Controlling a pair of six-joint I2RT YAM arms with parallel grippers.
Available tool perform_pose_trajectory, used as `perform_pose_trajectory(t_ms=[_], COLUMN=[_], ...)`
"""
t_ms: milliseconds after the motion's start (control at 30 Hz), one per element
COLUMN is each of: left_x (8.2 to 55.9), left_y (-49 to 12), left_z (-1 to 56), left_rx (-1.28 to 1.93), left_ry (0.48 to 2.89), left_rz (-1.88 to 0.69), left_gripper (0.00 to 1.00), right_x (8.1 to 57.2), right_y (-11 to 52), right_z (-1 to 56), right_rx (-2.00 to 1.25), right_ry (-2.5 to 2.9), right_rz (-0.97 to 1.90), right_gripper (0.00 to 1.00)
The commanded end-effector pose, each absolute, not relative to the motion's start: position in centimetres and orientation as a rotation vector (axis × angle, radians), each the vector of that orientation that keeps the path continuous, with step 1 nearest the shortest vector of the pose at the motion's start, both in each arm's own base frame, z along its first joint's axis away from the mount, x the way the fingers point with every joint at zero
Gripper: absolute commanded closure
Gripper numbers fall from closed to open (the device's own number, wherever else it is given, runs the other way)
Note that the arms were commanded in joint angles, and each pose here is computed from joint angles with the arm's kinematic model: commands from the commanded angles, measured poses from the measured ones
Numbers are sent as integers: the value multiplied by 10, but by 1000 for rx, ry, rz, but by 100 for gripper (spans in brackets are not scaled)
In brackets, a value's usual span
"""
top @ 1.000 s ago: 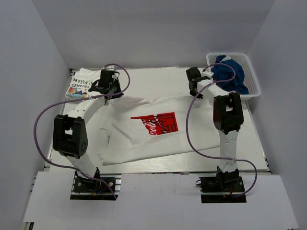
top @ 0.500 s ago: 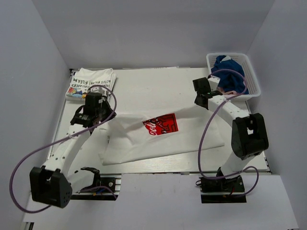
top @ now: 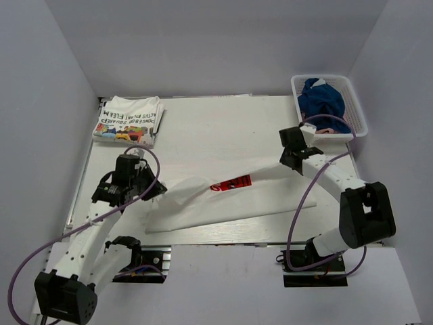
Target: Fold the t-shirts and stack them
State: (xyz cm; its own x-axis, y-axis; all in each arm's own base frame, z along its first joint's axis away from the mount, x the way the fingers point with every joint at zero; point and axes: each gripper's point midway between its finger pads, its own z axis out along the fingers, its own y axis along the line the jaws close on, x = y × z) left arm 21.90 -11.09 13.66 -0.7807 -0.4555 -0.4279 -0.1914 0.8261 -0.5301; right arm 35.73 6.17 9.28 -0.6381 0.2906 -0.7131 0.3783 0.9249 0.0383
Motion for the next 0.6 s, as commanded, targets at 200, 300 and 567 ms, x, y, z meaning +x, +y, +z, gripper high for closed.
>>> perform_pose_trajectory(t_ms=[200,300,567], left_x=[142,149,223], left_y=[-129,-121,-115], left_z=[89,97,138], left_rx=[-513,-529,-456], left_ry=[2735,2713,2487], left_rz=[-812,-733,-635], left_gripper=[0,0,0], right_x=[296,283,320], right_y=[40,26,72], right_z=[60,66,106], right_rx=[538,586,376], right_ry=[2387,2388,2301], right_rz=[-201,-292,21], right_gripper=[31,10,10])
